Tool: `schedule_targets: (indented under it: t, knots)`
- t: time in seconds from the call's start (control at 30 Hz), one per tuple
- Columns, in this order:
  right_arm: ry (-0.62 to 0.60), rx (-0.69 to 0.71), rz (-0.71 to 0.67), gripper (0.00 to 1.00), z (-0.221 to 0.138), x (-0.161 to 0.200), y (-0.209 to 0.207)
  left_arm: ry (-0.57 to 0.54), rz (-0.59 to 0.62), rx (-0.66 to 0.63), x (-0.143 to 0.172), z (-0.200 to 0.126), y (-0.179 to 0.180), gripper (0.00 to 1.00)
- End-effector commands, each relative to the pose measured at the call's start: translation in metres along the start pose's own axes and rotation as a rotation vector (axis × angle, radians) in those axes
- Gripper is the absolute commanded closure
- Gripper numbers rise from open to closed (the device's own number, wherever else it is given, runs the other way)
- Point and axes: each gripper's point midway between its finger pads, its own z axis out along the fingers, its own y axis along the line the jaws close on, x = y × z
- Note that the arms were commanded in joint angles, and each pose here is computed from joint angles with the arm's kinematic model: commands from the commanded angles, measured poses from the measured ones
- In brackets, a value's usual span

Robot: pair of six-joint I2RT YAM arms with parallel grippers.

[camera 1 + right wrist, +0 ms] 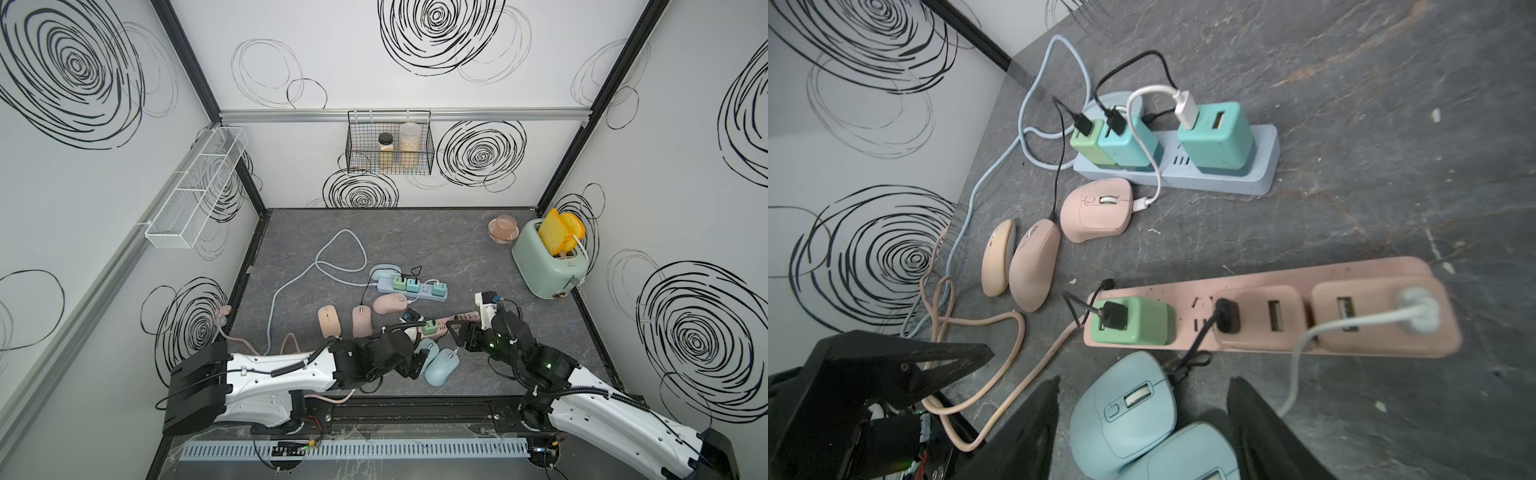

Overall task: Unplug the wireless mouse
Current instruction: Remove the plug from the socket.

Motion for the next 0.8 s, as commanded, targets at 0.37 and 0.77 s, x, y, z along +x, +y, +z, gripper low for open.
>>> schedule_targets:
  t: [0.37, 0.77]
  knots:
    - [0.036, 0.087, 0.103, 0.30, 0.001, 0.007, -0.045, -0.004, 0.210, -0.006, -0.041, 0.043, -0.005, 0.22]
    - [0.062, 0.088, 0.117, 0.30, 0.005, 0.017, -0.050, 0.029, 0.286, -0.052, -0.046, 0.068, 0.001, 0.32]
